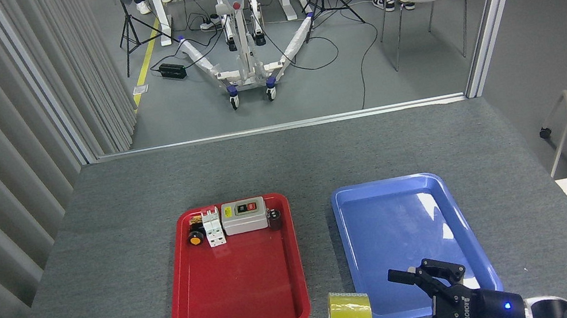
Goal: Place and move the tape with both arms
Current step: 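Move the right gripper to the tape held by the left gripper, then grasp the tape with the right gripper and release the left gripper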
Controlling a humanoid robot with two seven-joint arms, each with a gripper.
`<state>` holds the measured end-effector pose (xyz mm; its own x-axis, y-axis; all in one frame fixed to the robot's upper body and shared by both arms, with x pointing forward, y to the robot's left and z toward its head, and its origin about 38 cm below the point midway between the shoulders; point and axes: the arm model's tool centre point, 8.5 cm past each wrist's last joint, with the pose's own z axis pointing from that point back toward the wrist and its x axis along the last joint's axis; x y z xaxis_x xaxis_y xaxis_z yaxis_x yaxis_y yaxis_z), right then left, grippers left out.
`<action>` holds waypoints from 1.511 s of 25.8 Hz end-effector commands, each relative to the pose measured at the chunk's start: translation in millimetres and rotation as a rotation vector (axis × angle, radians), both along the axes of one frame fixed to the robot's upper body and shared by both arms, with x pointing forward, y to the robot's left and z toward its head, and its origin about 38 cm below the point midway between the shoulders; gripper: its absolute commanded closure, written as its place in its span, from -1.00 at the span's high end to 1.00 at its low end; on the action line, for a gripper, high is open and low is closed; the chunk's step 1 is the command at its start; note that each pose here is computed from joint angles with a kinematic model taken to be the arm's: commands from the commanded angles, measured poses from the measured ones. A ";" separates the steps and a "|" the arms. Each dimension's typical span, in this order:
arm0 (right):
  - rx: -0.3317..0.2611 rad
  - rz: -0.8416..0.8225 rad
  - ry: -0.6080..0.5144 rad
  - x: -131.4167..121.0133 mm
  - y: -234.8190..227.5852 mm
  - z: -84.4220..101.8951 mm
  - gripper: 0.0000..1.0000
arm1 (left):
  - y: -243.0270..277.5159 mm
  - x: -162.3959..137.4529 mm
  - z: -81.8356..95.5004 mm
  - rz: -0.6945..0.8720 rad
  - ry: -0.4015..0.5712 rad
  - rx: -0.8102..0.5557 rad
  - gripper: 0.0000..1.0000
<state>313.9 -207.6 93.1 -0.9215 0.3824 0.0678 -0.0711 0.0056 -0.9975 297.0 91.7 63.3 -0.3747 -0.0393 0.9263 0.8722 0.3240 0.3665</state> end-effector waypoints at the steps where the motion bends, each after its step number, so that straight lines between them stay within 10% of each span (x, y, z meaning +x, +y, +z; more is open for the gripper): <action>1: 0.010 0.046 -0.025 5.5 11.4 8.9 0.72 | 1.6 0.1 -0.2 0.001 -0.004 0.002 -0.83; 14: 0.066 0.082 0.029 7.4 52.1 -2.0 0.67 | 4.2 0.3 -2.7 0.004 0.002 0.009 -0.83; 18: 0.069 0.081 0.034 8.5 55.2 -4.4 0.25 | 4.2 0.3 -2.7 0.004 0.002 0.009 -0.83; 39: 0.074 0.088 0.026 15.5 61.4 -3.1 -0.47 | 9.8 4.3 -2.8 0.025 0.004 0.009 -0.83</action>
<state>328.9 -145.6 89.5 -0.9498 0.2892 0.1191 -0.1030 0.0702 -0.9922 299.7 98.1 60.6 -0.3702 -0.0521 0.9275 0.8692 0.3330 0.3656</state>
